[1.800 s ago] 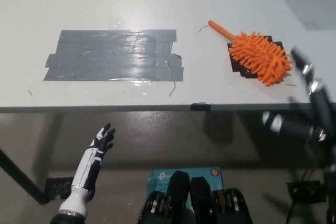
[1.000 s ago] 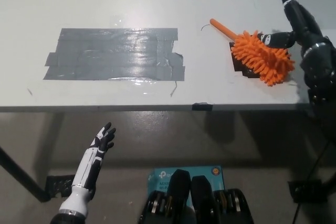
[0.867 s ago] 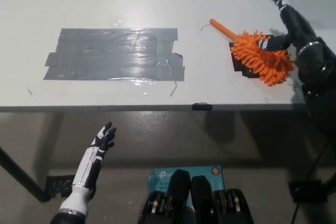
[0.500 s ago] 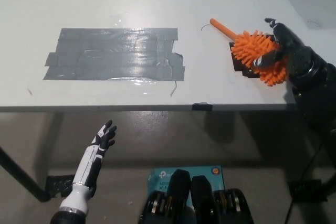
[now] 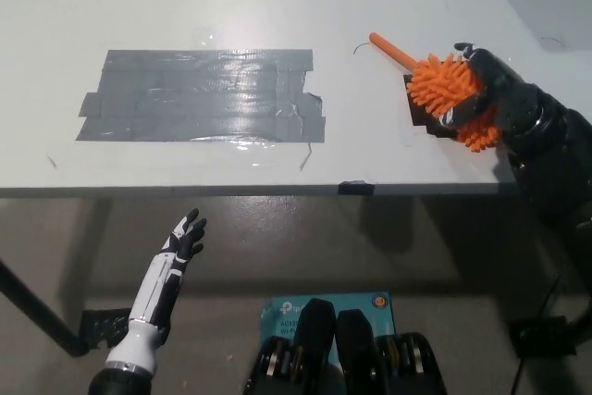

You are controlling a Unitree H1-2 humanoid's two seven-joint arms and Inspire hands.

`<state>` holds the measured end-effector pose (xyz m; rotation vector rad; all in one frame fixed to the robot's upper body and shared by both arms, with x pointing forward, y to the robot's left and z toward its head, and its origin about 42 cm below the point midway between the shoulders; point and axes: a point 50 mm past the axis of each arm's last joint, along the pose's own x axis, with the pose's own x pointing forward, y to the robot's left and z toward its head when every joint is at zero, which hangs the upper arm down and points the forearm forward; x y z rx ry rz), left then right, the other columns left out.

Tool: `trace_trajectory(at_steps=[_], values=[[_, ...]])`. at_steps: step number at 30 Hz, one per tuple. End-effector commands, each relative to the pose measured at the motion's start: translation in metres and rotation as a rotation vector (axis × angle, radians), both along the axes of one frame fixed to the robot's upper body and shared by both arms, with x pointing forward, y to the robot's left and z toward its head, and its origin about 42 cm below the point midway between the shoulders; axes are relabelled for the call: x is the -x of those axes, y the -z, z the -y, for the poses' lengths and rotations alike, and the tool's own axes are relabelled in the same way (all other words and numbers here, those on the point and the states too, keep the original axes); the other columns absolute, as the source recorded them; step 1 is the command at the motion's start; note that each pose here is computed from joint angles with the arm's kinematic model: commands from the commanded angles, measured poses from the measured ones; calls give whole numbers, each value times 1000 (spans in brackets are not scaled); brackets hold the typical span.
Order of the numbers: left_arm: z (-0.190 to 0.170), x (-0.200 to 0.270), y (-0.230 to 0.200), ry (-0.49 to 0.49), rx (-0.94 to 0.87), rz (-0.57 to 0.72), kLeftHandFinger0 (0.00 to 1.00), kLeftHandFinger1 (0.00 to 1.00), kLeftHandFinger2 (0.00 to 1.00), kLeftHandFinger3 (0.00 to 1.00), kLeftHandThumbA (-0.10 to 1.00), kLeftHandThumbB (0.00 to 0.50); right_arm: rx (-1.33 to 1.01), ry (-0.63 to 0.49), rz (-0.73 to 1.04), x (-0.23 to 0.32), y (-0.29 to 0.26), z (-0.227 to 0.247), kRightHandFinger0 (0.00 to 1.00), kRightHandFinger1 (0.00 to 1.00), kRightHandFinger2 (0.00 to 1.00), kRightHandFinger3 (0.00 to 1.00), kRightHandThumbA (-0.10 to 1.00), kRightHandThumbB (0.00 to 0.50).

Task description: An orange duster is kept infront of the robot in the middle of the table and the robot extends its right arm to grab the duster, picks it up and hands it to a person

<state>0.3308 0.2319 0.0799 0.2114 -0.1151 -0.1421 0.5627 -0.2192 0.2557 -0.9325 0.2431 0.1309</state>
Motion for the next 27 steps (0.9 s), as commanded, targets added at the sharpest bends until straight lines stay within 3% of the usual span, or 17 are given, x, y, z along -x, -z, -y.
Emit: trace_trajectory(at_steps=[1,2,3,5,6,8,10,13,14,15,17,21,22,23,24,25,27], values=[[-2,-10,-15,12,-11,57,1000,1000,1000,1000,993,160,81,-13,39,-14,-42,2,1000,1000,1000,1000,1000,386],[-2,-10,-15,12,-12,56,1000,1000,1000,1000,993,160,93,-9,28,-16,-41,3,1000,1000,1000,1000,1000,386],[-2,-10,-15,12,-12,59,1000,1000,1000,1000,991,158,47,12,11,-17,-39,4,1000,1000,1000,1000,777,287],[-2,-11,-16,13,-10,62,1000,1000,1000,1000,988,162,-11,32,8,-18,-37,5,1000,1000,1000,1000,444,248],[-2,-11,-16,15,-6,59,1000,1000,1000,1000,987,166,-28,37,30,-18,-34,7,523,573,802,1000,123,247],[-3,-11,-16,18,-8,61,1000,1000,1000,1000,986,169,19,26,69,-17,-30,7,574,778,823,911,-95,227],[-3,-10,-16,16,-7,61,1000,1000,1000,1000,985,170,68,25,76,-16,-28,6,792,949,904,771,-100,203],[-2,-13,-19,21,-5,60,1000,1000,1000,1000,986,179,72,17,50,-17,-27,7,423,583,595,496,-100,220],[-2,-13,-19,23,-8,61,1000,1000,1000,1000,992,185,101,11,18,-16,-26,8,398,576,678,781,-100,207],[-2,-14,-20,24,-9,62,1000,1000,1000,1000,993,184,118,8,9,-16,-25,9,399,574,664,825,-100,211],[-3,-14,-20,24,-8,66,1000,1000,1000,1000,995,187,153,0,-25,-16,-22,10,847,908,908,946,-100,198],[-3,-17,-23,25,-7,75,1000,1000,1000,1000,994,185,147,-2,-64,-17,-17,16,869,928,958,959,-100,197],[-4,-17,-23,24,-8,74,1000,1000,1000,1000,995,184,145,-3,-62,-17,-16,18,732,792,829,824,-100,210],[-4,-18,-23,24,-9,74,1000,1000,1000,1000,996,184,146,-4,-60,-17,-15,19,839,937,940,744,-100,206],[-4,-18,-24,24,-10,72,1000,1000,1000,1000,1000,193,145,-6,-56,-17,-14,20,689,782,807,643,-100,207],[-4,-18,-24,24,-11,70,1000,1000,1000,1000,1000,201,140,-7,-51,-16,-14,21,546,646,698,673,-100,203],[-4,-18,-23,25,-12,69,1000,1000,1000,1000,1000,200,130,-3,-47,-16,-14,21,665,764,799,807,-100,202]])
